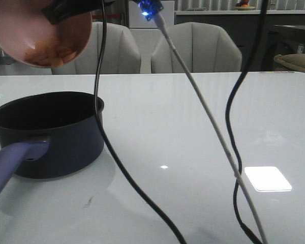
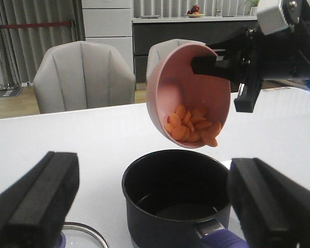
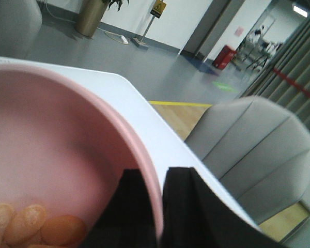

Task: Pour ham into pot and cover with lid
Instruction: 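Lift the pink bowl and carry it over the saucepan, right gripper, then tilt the pink bowl to pour carrot slices into the saucepan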

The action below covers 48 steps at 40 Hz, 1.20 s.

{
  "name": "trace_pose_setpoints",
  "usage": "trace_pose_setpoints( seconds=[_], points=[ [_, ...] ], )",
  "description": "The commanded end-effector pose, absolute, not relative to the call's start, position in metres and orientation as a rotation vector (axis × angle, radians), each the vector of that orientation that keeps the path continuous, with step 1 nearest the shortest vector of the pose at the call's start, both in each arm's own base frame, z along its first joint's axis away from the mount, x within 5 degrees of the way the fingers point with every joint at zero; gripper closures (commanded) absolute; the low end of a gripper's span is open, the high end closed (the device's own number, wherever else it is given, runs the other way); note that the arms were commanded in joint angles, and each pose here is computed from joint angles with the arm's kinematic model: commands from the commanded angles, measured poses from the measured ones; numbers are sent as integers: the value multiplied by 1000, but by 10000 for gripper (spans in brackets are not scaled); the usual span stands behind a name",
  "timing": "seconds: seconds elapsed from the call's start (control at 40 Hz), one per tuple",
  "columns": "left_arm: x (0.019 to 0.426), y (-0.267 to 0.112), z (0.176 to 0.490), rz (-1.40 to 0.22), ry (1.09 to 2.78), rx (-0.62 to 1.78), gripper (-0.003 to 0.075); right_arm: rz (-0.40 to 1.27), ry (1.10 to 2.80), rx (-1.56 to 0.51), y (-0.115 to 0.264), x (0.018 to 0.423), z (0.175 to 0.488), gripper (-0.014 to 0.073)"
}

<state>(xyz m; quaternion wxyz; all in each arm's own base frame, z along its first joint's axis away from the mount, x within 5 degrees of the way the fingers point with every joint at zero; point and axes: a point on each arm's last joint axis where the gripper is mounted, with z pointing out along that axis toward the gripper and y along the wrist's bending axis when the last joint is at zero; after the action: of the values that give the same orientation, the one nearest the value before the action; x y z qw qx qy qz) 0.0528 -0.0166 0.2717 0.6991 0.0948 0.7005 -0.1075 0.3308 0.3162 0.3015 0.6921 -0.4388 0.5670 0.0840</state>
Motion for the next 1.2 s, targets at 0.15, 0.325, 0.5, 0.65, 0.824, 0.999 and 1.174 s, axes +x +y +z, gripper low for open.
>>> trace_pose_setpoints(
  seconds=[0.15, 0.325, 0.5, 0.65, 0.824, 0.999, 1.174],
  points=[
    [53, -16, 287, -250, 1476, 196, 103, 18, 934, -877, 320, 320, 344, 458],
    [53, -16, 287, -250, 1476, 196, 103, -161, 803, -896, 329, 319, 335, 458],
    [53, -16, 287, -250, 1476, 196, 103, -338, 680, -921, 333, 320, 326, 458],
    [53, -16, 287, -250, 1476, 196, 103, -408, 639, -934, 335, 323, 318, 458],
    [53, -16, 287, -250, 1476, 196, 103, -415, 623, -909, 335, 322, 319, 458],
    [53, -16, 287, -250, 1476, 196, 103, -363, 692, -852, 331, 325, 320, 458],
    [53, -16, 287, -250, 1476, 196, 103, -253, 817, -706, 320, 327, 333, 458]
  ],
)
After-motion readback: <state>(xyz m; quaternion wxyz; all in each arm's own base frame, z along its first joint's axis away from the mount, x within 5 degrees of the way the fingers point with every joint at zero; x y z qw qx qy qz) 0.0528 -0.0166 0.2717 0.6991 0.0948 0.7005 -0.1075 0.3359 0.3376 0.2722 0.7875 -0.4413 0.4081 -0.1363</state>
